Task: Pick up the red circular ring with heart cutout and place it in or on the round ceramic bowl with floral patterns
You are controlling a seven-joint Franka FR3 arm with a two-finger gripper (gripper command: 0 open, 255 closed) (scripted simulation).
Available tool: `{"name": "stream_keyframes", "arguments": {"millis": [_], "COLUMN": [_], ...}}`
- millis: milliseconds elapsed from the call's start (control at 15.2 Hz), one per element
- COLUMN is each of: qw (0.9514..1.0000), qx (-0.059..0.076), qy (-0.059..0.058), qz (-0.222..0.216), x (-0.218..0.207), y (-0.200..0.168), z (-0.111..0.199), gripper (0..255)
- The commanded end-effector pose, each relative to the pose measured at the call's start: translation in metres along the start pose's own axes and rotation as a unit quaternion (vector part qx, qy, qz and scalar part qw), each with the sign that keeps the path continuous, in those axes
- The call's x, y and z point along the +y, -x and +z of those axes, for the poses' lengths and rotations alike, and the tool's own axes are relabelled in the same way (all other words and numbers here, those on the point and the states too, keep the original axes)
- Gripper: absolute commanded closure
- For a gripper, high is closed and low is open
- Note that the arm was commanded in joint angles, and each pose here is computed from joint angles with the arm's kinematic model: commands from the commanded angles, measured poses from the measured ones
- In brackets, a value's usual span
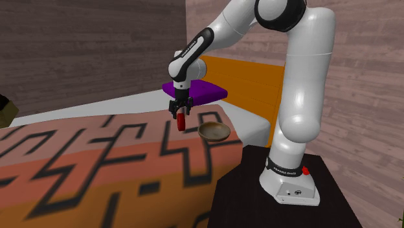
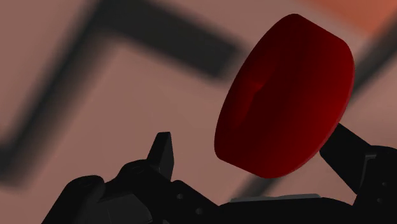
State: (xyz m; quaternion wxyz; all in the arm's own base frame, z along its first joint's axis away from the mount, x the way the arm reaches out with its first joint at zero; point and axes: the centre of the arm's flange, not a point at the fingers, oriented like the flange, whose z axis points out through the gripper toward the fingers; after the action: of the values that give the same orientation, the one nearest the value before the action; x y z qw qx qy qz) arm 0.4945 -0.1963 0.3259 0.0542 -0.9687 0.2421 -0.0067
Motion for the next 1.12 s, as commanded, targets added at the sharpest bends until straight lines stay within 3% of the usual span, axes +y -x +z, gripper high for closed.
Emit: {"name": "stream_keyframes", "arguments": {"millis": [0, 264, 330, 1056], "qw": [1.0, 1.0, 1.0, 1.0], "qx": [0.0, 0.0, 0.0, 0.0], "qy": [0.0, 0.0, 0.0, 0.0], "qz": [0.0, 0.0, 0.0, 0.0], "x": [0.0, 0.0, 0.0, -0.001], "y": [0.0, 0.0, 0.0, 0.0], "z": [0.0, 0.0, 0.0, -0.01], "gripper": [0, 0, 255, 255]}}
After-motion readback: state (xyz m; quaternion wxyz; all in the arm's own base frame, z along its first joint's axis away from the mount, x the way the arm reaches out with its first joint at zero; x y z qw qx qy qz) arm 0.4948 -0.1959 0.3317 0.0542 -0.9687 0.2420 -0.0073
